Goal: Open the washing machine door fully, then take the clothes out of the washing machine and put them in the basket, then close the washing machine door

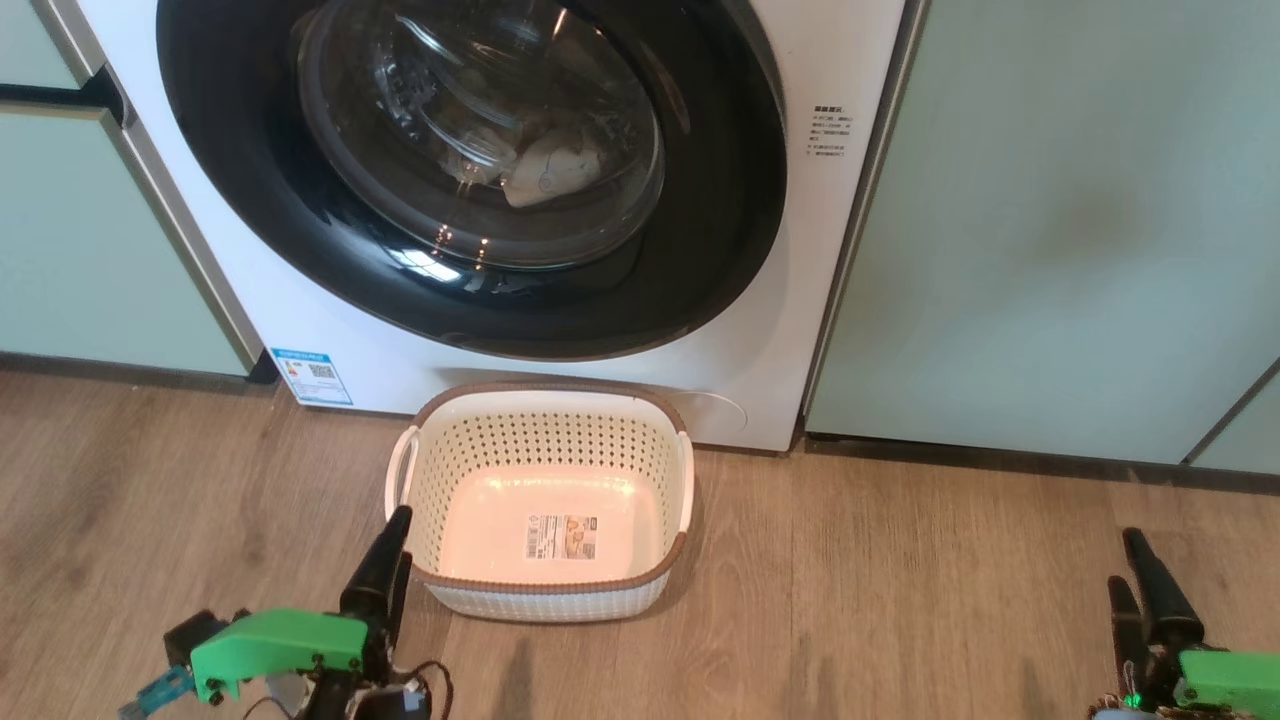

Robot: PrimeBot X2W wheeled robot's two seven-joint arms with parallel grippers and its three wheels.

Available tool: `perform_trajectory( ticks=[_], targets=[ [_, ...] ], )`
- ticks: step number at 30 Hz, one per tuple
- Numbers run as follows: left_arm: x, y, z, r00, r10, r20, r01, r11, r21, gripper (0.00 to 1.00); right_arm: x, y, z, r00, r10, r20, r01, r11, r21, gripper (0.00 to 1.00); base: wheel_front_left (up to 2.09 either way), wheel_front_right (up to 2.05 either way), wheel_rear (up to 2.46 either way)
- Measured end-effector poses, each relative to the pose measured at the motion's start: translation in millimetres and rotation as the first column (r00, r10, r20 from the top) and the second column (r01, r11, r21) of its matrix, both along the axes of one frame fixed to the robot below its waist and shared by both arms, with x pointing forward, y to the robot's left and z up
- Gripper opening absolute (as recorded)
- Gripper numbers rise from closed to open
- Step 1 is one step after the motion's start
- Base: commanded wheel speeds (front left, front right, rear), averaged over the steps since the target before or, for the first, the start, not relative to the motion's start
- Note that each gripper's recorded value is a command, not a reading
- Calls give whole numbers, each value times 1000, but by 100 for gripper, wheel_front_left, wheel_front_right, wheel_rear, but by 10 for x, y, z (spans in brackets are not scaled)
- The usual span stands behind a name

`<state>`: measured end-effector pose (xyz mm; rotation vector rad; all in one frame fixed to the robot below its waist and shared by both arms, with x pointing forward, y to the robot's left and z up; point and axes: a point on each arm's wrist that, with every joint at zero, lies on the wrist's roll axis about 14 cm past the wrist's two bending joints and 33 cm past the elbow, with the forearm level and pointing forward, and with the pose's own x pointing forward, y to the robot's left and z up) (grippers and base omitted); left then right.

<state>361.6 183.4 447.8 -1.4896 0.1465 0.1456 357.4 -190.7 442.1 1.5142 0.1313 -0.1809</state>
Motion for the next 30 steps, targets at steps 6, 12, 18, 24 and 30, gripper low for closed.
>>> perform_trajectory(
  ticks=[6,12,18,24,30],
  targets=[
    [9,-1,13,1000,-25,2,24,992,122,100,45,9,35,999,32,4,-31,993,-112,100,0,0,0],
    [35,48,66,999,-37,13,32,962,271,100,72,-47,65,998,57,-2,-55,956,-290,100,0,0,0],
    [92,21,185,996,-78,39,54,898,436,100,91,-57,107,996,87,-7,-81,886,-458,100,0,0,0],
    [120,-14,276,992,-115,54,63,816,574,100,99,-45,132,994,109,-12,-96,817,-568,100,0,0,0],
    [138,-106,326,986,-157,53,80,733,676,100,108,-20,152,992,127,-17,-108,751,-651,100,0,0,0]
  ],
)
